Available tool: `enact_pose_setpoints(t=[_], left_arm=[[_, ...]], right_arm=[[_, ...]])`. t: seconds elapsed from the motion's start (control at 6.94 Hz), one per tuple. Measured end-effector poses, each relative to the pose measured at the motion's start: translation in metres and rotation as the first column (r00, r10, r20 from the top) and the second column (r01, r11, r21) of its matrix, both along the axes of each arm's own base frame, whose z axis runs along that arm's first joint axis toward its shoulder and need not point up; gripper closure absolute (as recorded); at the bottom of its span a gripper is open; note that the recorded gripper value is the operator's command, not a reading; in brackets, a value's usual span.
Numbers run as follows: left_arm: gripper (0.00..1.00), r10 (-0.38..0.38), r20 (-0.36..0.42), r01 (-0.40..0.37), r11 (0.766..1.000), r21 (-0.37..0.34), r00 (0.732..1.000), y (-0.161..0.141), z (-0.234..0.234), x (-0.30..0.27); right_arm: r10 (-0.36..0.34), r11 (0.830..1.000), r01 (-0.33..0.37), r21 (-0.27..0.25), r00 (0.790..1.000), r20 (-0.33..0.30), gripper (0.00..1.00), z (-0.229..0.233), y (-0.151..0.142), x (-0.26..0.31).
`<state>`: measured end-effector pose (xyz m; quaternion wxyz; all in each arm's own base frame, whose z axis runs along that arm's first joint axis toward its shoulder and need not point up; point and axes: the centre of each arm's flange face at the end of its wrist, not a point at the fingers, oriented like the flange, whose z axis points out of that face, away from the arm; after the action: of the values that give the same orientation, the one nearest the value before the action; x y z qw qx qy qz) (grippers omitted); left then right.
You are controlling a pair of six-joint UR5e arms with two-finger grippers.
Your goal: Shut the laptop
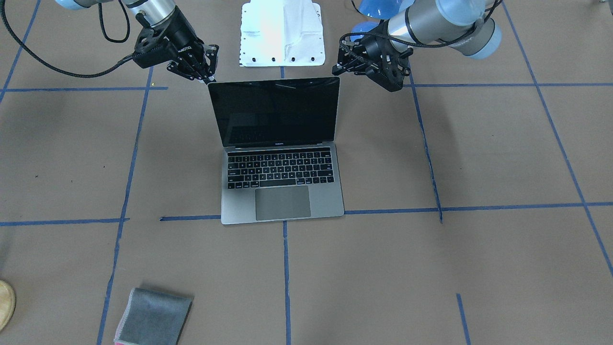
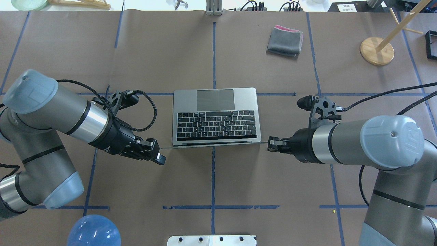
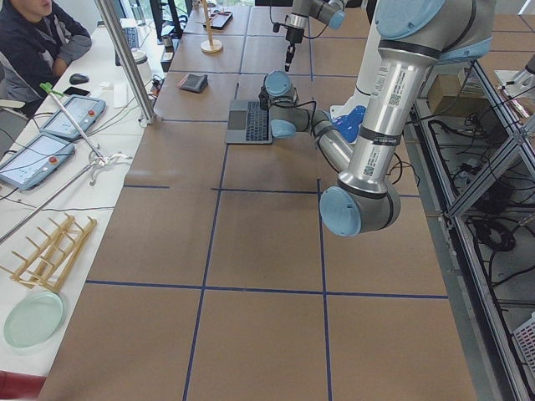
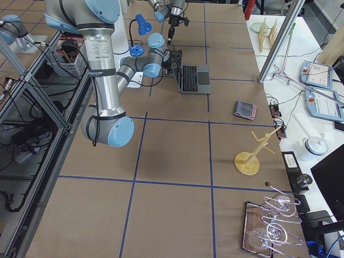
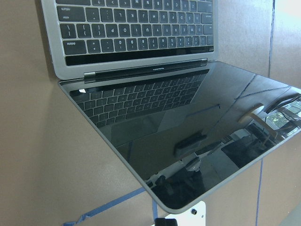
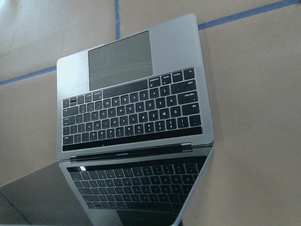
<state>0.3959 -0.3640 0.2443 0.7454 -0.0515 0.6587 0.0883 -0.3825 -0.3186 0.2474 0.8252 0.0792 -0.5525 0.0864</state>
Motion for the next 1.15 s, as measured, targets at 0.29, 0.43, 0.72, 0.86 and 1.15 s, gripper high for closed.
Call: enact_pose_setpoints(t=[0.29, 0.43, 0.72, 0.86, 1.15], left_arm=[[1.0, -0.029, -0.003, 0.029, 1.0, 0.003, 1.0, -0.015, -0.008, -0.006], [1.0, -0.041, 0.005, 0.041, 0.999, -0.002, 0.999, -0.025, -0.016, -0.004], [1.0, -0.067, 0.033, 0.068, 0.998, -0.013, 0.997, -0.041, -0.024, 0.005], [1.0, -0.094, 0.043, 0.095, 0.995, -0.011, 0.995, -0.047, -0.023, 0.006], [1.0, -0.138, 0.054, 0.139, 0.99, -0.009, 0.989, -0.06, -0.021, 0.0]], right_arm=[[0.016, 1.0, -0.016, -0.001, 1.0, -0.002, 0.99, 0.001, -0.007, 0.005], [0.024, 1.0, -0.024, -0.003, 1.0, -0.004, 0.99, 0.002, -0.011, 0.007], [0.038, 0.999, -0.038, -0.007, 0.999, -0.012, 0.99, 0.005, -0.019, 0.008], [0.047, 0.999, -0.047, -0.008, 0.999, -0.013, 0.99, 0.003, -0.026, 0.004], [0.065, 0.998, -0.066, -0.017, 0.997, -0.03, 1.0, -0.003, -0.044, -0.006]])
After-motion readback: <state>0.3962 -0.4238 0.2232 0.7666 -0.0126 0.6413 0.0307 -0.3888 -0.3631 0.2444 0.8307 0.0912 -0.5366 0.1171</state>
